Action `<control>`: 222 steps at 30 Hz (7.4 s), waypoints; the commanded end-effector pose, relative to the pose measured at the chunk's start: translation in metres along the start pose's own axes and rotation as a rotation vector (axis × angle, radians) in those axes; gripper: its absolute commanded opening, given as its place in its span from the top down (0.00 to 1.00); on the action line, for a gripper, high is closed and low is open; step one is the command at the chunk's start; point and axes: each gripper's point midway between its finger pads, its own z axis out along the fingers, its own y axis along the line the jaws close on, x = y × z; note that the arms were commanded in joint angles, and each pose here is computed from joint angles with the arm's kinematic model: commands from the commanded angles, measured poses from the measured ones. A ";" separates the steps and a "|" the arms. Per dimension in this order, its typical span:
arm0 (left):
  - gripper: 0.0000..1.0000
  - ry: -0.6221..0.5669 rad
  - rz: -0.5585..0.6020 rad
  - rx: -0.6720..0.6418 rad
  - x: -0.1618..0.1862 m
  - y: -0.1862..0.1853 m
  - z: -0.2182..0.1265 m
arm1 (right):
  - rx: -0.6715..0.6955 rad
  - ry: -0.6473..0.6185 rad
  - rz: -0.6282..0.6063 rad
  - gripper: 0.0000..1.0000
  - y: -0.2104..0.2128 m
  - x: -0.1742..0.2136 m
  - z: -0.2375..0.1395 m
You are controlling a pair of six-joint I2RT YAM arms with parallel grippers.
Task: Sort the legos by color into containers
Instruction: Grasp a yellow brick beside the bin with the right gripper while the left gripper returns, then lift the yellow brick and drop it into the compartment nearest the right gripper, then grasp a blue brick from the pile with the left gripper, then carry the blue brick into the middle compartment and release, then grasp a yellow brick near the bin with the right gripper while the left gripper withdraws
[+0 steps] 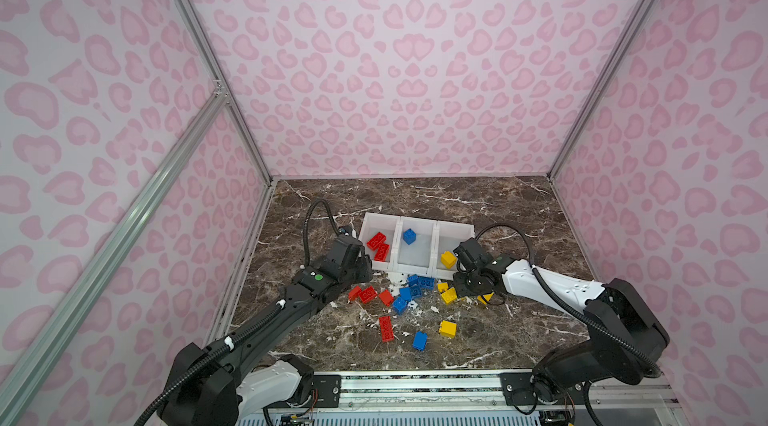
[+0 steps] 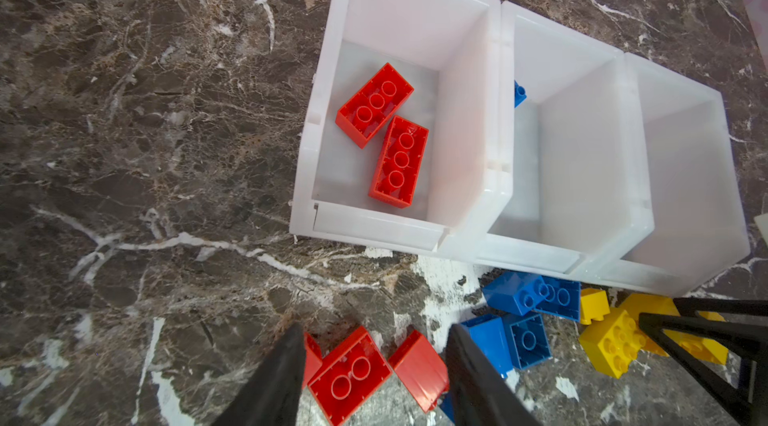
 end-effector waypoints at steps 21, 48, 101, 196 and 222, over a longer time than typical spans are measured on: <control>0.43 -0.004 -0.003 -0.008 0.004 0.002 -0.003 | 0.002 -0.098 -0.009 0.63 0.001 -0.005 -0.052; 0.43 0.022 0.012 0.019 0.027 -0.008 -0.013 | 0.025 -0.144 -0.050 0.42 0.007 -0.141 -0.031; 0.43 0.311 0.543 0.100 0.115 -0.086 0.033 | -0.014 -0.183 0.036 0.35 -0.001 -0.071 -0.068; 0.48 0.068 0.260 0.173 -0.006 -0.103 0.040 | -0.084 -0.098 -0.101 0.35 0.035 0.007 -0.040; 0.48 0.028 0.174 0.178 0.002 -0.082 0.008 | -0.024 -0.035 -0.131 0.39 0.045 0.017 0.007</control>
